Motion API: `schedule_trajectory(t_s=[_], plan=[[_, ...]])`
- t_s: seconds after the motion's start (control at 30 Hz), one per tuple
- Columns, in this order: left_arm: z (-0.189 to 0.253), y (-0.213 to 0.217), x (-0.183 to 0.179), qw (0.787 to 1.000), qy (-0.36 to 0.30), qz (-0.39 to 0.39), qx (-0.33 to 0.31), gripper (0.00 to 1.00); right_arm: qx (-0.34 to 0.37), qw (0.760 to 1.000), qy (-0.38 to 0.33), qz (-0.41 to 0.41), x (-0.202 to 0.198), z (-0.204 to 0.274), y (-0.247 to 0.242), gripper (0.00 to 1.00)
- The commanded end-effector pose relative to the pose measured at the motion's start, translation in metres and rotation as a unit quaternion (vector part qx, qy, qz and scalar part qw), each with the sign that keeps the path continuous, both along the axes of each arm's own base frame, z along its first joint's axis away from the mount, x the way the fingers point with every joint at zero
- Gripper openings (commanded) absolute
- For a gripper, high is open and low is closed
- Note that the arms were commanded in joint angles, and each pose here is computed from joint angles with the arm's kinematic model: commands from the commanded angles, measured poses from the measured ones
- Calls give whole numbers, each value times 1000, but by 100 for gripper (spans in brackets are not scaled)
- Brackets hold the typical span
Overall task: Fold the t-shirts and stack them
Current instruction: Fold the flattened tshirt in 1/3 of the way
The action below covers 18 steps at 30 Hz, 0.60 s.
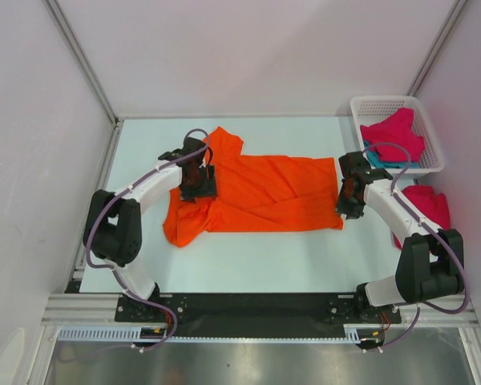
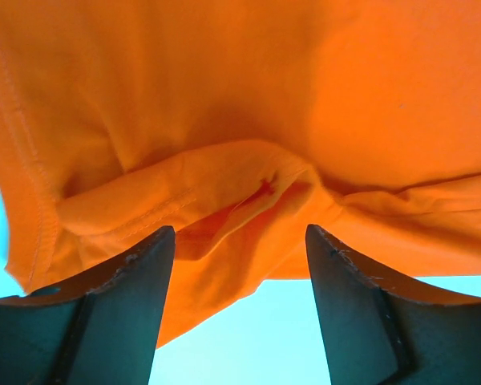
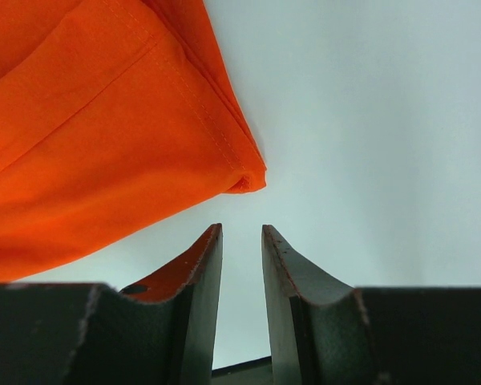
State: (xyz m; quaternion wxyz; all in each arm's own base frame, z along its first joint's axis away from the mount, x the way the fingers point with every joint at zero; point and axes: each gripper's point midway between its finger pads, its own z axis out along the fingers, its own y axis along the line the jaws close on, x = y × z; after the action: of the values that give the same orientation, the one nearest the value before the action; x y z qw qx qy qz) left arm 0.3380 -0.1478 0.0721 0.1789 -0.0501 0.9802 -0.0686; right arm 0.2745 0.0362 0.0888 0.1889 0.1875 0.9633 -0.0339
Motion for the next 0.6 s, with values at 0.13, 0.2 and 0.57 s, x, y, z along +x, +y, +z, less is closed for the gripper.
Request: schedule_trajectory(t_s=[0.13, 0.2, 0.57], plan=[[13, 28, -26, 999, -28, 18, 39, 72, -5, 1000, -7, 6, -2, 4, -1, 31], [9, 35, -37, 998, -25, 22, 49, 72, -6, 1000, -6, 6, -3, 3, -1, 31], [-20, 56, -44, 994, -1, 37, 105, 71, -4, 1000, 0, 12, -4, -5, 4, 31]])
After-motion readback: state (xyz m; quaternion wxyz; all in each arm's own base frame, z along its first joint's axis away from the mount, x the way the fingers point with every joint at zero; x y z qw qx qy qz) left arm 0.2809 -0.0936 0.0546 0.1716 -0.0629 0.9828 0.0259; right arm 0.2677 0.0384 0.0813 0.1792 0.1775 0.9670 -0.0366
